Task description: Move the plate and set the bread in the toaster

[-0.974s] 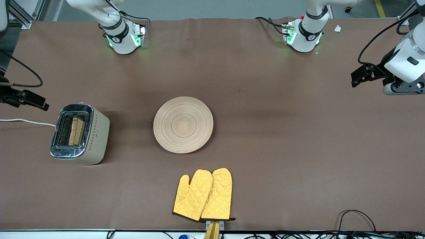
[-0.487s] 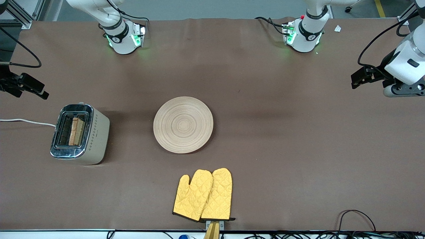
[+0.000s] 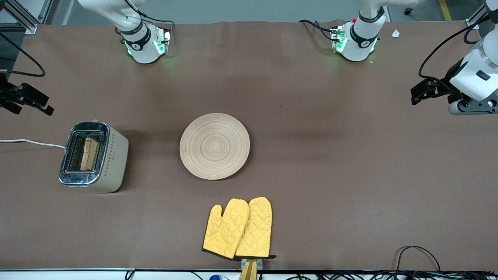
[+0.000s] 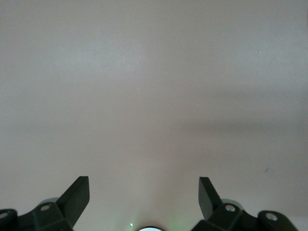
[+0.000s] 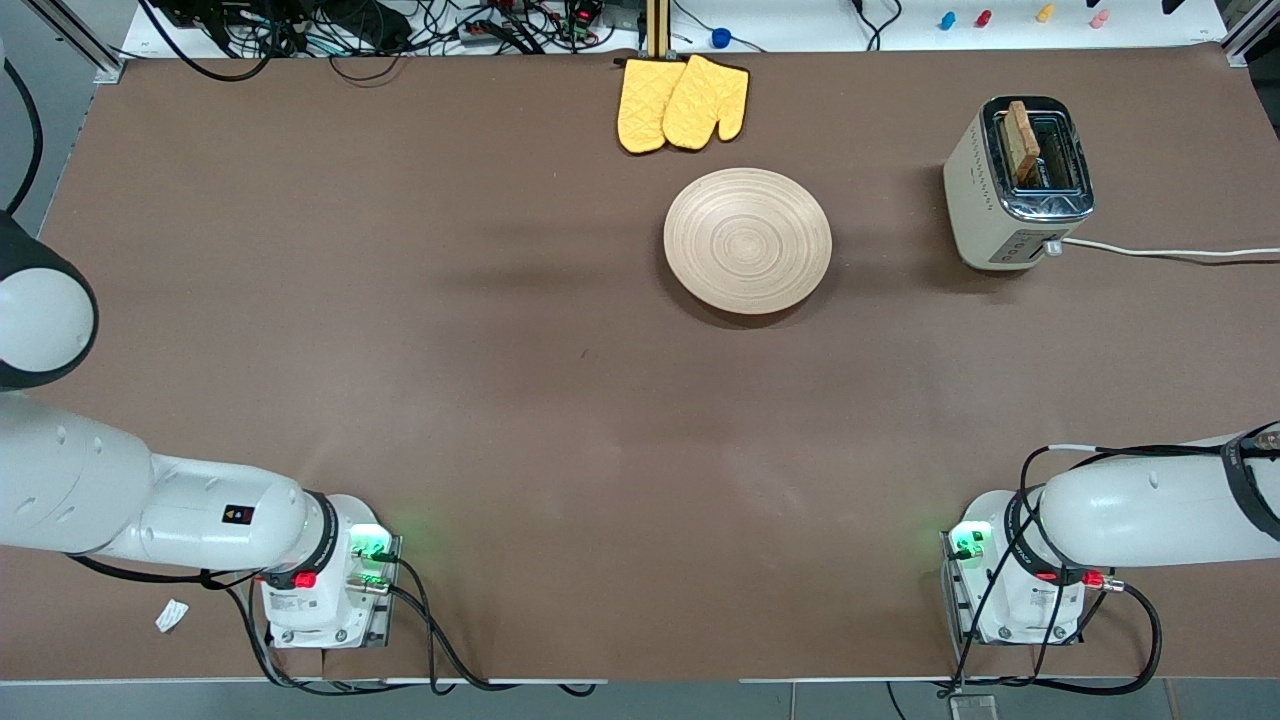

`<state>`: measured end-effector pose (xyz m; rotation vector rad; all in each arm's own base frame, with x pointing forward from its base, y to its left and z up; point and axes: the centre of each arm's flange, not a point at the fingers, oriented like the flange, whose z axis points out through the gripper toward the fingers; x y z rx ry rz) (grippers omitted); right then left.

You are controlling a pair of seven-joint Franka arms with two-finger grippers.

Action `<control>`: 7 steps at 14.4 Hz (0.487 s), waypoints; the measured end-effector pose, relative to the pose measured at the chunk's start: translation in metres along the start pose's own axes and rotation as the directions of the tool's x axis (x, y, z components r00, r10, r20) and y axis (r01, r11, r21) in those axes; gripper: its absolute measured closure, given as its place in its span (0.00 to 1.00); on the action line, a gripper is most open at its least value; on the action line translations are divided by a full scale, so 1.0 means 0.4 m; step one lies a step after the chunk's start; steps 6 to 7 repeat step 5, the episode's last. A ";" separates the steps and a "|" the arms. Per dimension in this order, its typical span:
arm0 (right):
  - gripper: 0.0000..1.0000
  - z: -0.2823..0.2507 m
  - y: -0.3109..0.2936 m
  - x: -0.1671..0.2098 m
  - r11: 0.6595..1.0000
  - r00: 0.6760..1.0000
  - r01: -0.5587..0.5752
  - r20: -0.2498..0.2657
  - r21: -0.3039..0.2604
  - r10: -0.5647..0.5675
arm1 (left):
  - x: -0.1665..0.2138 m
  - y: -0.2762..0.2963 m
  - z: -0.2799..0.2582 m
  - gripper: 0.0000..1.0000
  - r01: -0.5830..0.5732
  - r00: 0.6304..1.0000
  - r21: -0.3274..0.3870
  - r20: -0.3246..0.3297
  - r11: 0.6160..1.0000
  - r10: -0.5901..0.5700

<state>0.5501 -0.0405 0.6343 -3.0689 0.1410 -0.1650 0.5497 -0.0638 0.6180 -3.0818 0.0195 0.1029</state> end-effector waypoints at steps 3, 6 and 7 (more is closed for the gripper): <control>0.00 -0.013 0.016 0.002 1.000 1.000 -0.009 -0.012 -0.001 0.009 | 0.000 0.000 0.000 0.00 0.000 1.000 0.000 0.000 1.000 0.000; 0.00 -0.016 0.030 0.002 1.000 1.000 -0.018 -0.013 -0.002 0.018 | 0.000 0.001 0.000 0.00 -0.001 1.000 0.000 0.000 1.000 0.001; 0.00 -0.016 0.030 0.002 1.000 1.000 -0.018 -0.013 -0.002 0.018 | 0.000 0.001 0.000 0.00 -0.001 1.000 0.000 0.000 1.000 0.001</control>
